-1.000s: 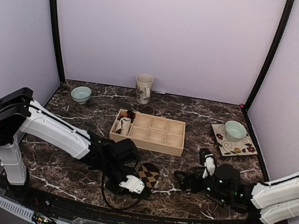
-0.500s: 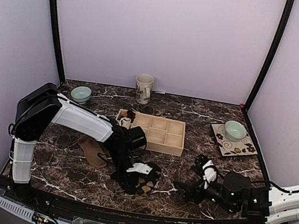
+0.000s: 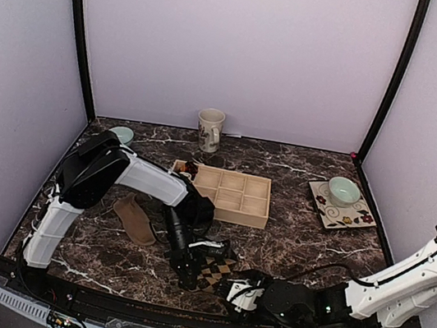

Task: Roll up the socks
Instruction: Roll the sock at the center of the board.

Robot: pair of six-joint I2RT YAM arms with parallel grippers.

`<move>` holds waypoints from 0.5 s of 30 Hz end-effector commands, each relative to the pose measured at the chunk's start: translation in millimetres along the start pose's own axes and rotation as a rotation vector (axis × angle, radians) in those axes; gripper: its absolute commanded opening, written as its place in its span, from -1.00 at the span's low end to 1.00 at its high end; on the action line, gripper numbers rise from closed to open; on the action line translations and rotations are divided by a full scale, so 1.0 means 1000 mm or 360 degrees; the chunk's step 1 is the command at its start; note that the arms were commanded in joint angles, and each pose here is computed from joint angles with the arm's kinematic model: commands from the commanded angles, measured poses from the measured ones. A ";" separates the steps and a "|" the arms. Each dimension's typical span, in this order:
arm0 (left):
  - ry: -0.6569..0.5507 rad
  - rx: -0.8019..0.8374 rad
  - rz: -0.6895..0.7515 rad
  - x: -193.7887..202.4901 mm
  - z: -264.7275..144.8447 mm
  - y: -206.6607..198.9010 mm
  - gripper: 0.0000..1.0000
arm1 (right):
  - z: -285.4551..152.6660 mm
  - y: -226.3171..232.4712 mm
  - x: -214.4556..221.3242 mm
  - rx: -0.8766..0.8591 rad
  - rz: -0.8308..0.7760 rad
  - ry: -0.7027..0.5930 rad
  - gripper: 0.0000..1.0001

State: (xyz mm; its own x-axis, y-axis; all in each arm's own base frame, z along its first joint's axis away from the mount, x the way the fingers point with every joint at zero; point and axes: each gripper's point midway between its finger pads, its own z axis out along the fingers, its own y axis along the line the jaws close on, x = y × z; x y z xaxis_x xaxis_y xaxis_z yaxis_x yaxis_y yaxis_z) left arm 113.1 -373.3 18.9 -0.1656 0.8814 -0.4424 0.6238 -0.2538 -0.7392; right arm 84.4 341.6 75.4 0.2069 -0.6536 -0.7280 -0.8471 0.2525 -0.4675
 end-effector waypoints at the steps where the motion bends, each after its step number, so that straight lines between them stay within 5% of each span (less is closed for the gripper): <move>1: 0.0361 -0.0010 -0.0190 0.063 0.022 0.017 -0.99 | 0.018 0.007 -0.039 -0.0058 -0.0161 -0.0171 0.25; 15: 0.0394 -0.0050 -0.0185 0.065 0.021 0.023 -0.99 | 0.059 0.037 -0.034 -0.0252 -0.0246 -0.0177 0.09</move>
State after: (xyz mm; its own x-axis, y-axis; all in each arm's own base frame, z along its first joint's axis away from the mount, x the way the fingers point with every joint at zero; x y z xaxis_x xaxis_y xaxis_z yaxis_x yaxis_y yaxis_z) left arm 106.0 -367.6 19.0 -0.1882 0.9047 -0.3822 0.5785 -0.2124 -0.7876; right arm 75.9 398.6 46.0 0.3691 -0.6403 -0.6736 -0.8584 0.0430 -0.5112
